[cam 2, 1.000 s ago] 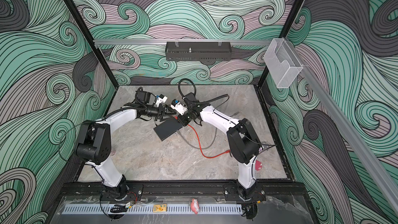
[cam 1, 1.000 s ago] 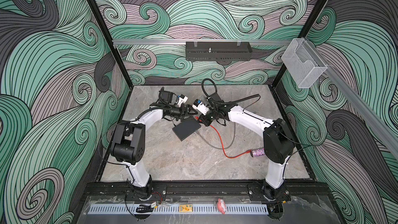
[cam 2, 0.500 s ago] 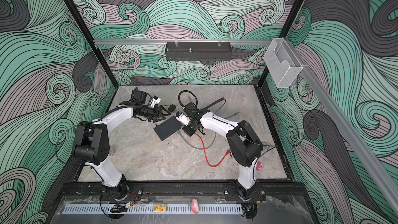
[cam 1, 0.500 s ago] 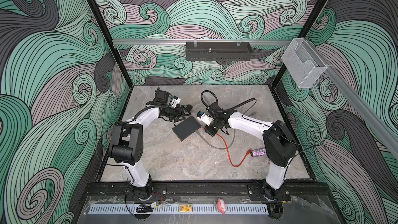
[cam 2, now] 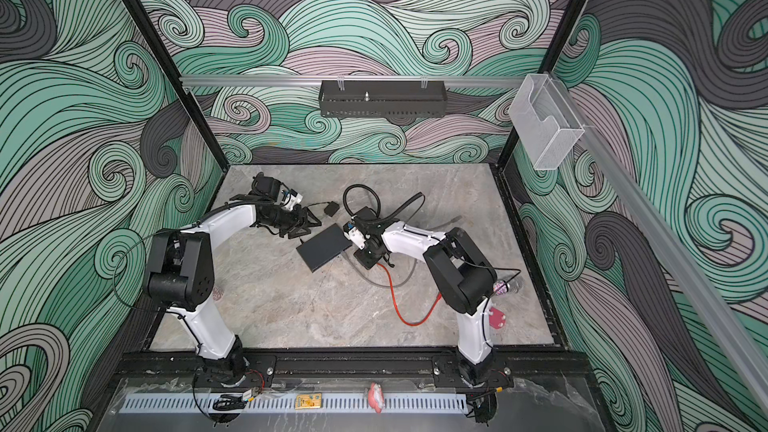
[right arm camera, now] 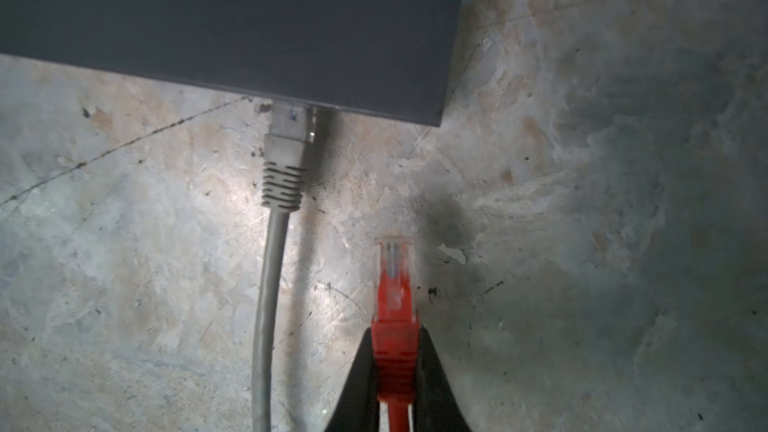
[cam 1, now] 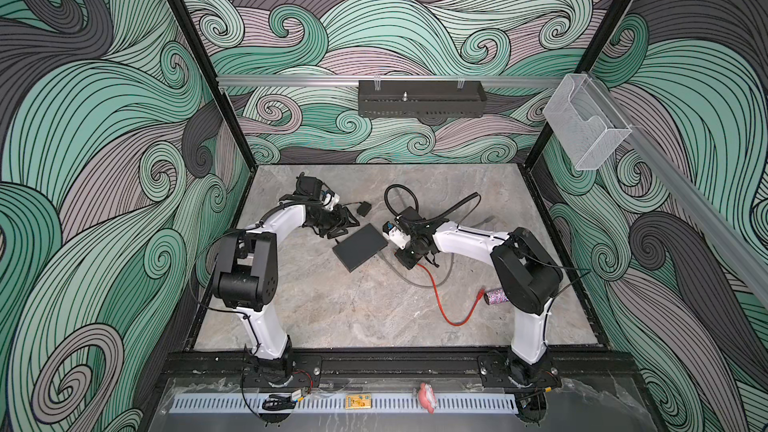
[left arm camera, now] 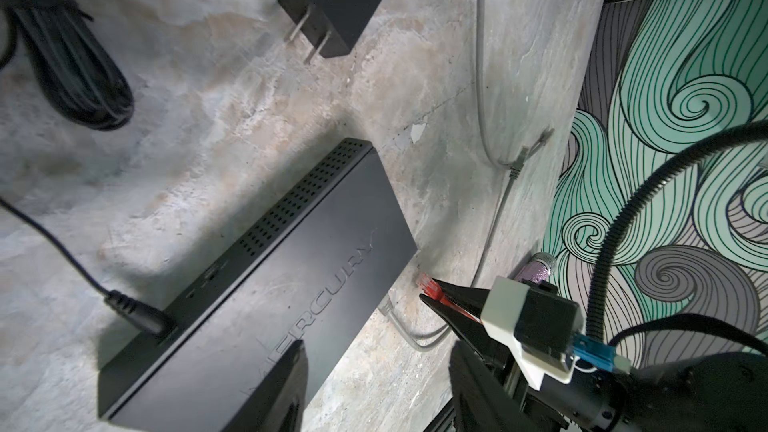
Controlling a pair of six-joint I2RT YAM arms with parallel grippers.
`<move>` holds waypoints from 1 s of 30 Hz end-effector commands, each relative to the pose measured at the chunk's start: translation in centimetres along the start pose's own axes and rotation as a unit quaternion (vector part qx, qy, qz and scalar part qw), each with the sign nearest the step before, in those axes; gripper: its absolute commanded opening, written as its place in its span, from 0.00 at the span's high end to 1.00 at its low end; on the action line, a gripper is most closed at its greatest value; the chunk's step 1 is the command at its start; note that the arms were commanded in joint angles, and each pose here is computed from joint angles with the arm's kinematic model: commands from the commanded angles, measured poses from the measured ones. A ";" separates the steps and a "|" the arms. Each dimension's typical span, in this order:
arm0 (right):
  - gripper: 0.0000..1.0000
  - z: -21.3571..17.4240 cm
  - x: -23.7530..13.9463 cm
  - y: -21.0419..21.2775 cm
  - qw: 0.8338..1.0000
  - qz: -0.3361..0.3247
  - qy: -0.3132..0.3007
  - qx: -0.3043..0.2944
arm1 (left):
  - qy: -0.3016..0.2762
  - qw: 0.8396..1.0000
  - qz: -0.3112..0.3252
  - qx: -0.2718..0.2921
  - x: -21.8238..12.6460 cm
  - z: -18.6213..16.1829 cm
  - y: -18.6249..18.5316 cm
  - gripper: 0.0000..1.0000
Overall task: Insert the plug into the switch port
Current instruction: 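Turn the red plug tip-first and lower it toward the switch's port edge, then push the red plug with the right gripper into the port beside the grey plug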
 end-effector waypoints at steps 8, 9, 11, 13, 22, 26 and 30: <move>0.89 0.7 1.4 0.0 1.000 -0.022 -0.005 0.019 | -0.021 0.999 0.035 -0.023 -0.4 1.6 1.1 0.43; 0.89 0.8 1.5 0.0 1.000 -0.023 -0.003 0.019 | -0.023 0.999 0.039 -0.026 -0.4 1.8 1.2 0.43; 0.89 0.9 1.7 0.1 1.000 -0.024 0.002 0.017 | -0.024 0.998 0.041 -0.032 -0.1 2.2 1.4 0.43; 0.89 0.9 1.8 0.2 1.000 -0.023 0.006 0.016 | -0.017 0.999 0.033 -0.039 0.2 2.4 1.4 0.43; 0.89 1.7 2.2 0.5 0.999 -0.021 0.019 0.018 | -0.009 0.998 0.045 -0.045 1.2 3.4 1.7 0.44; 0.89 1.9 2.2 0.4 0.999 -0.021 0.027 0.026 | -0.008 0.998 0.048 -0.047 1.8 4.0 1.9 0.45; 0.89 2.1 2.2 0.4 0.999 -0.022 0.029 0.033 | -0.008 0.997 0.052 -0.048 2.3 4.5 2.2 0.45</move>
Point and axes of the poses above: each gripper's point midway between its finger pads, its own x axis out along the fingers, its own y axis along the line the jaws close on, z = x × y, the point moved 7 cm from there along -x, back along the fingers, and after that the axes turned 5 degrees about -x, right-handed, at the moved point
